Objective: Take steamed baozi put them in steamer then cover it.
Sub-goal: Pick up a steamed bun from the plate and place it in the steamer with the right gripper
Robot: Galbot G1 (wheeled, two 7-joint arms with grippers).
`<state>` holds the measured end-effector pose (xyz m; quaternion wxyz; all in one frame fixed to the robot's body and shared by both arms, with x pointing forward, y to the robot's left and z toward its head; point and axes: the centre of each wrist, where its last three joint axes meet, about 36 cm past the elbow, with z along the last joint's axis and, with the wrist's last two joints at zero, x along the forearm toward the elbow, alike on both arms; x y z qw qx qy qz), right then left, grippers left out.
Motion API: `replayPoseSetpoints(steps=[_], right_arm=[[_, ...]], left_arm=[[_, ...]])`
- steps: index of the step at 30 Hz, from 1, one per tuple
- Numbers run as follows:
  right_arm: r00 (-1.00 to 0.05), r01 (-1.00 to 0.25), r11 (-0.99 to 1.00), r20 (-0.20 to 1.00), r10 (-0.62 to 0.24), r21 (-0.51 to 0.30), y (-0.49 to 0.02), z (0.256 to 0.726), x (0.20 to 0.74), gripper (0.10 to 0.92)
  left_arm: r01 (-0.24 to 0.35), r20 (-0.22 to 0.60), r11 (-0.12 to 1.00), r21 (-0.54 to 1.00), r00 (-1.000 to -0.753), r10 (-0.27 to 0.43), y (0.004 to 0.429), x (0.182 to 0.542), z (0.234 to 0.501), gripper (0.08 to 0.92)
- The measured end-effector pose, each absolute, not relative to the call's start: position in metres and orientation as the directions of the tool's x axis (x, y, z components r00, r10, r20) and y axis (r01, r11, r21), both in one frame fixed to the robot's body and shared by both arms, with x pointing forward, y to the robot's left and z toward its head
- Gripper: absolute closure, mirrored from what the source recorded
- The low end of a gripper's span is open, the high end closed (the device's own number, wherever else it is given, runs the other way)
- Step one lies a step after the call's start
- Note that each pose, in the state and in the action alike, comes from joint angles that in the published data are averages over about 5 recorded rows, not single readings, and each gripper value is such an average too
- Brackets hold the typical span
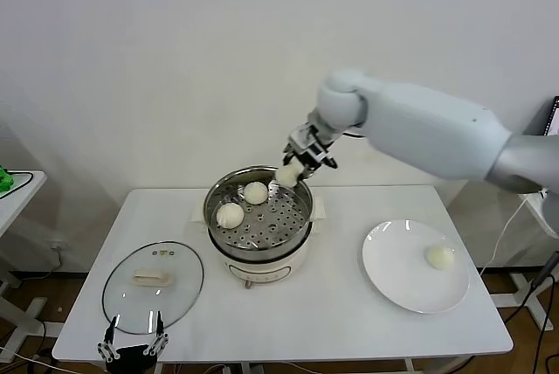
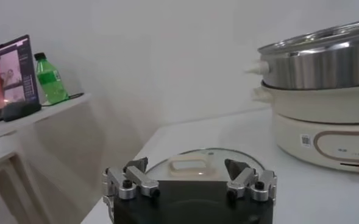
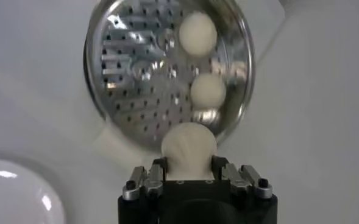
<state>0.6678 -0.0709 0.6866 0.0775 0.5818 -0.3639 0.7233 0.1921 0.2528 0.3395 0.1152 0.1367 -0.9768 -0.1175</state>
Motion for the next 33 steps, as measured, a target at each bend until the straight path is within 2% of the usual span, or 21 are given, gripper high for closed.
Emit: replayPoseSetpoints(steps=[17,33], right_arm=[[-0.204,-0.286,-0.876,0.918,-0.34,-0.388,-0.031,0.638,0.644,0.547],[-0.143,-0.165,-0.939,0.949,-0.281,-0.303,-0.02,0.61,0.637,0.538]], left_arm=[[-0.259,0.195,0.932,0.255,-0.93,-0.311,0.25,0.188,0.34,0.177],[-0.27,0.187,0.931,0.246,-0.929,-0.318,0.25,0.189,0.34,0.177]])
